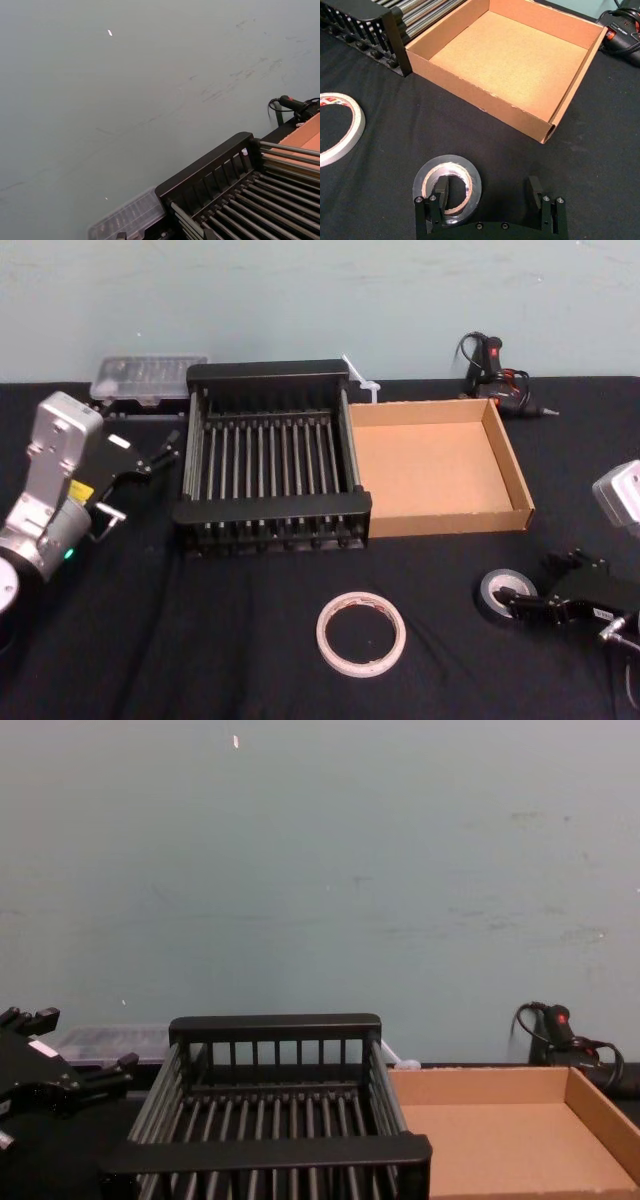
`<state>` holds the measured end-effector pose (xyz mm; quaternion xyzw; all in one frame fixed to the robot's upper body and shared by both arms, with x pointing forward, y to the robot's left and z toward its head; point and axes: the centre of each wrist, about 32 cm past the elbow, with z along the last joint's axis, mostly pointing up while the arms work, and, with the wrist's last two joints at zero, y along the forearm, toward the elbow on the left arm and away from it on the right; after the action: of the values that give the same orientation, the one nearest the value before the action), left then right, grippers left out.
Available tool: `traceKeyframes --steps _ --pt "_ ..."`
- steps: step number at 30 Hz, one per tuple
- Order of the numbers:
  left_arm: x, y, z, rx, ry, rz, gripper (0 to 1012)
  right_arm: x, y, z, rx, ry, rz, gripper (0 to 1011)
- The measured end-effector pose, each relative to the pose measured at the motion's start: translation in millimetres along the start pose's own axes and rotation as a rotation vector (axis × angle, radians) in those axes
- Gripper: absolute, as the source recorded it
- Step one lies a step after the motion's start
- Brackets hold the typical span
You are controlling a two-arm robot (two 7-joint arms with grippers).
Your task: Pick up the white tape and place it into the black box , Pick up the silver tape and place it into the brown box.
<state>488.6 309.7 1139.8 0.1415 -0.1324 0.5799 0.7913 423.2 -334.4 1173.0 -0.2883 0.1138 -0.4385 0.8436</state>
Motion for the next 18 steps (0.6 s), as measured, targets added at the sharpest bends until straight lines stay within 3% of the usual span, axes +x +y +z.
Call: traceKeyframes --steps 18 --pt "0.0 0.0 0.0 0.0 0.0 0.0 1001 -0.1 -0.1 -0.1 0.001 -0.001 0.0 979"
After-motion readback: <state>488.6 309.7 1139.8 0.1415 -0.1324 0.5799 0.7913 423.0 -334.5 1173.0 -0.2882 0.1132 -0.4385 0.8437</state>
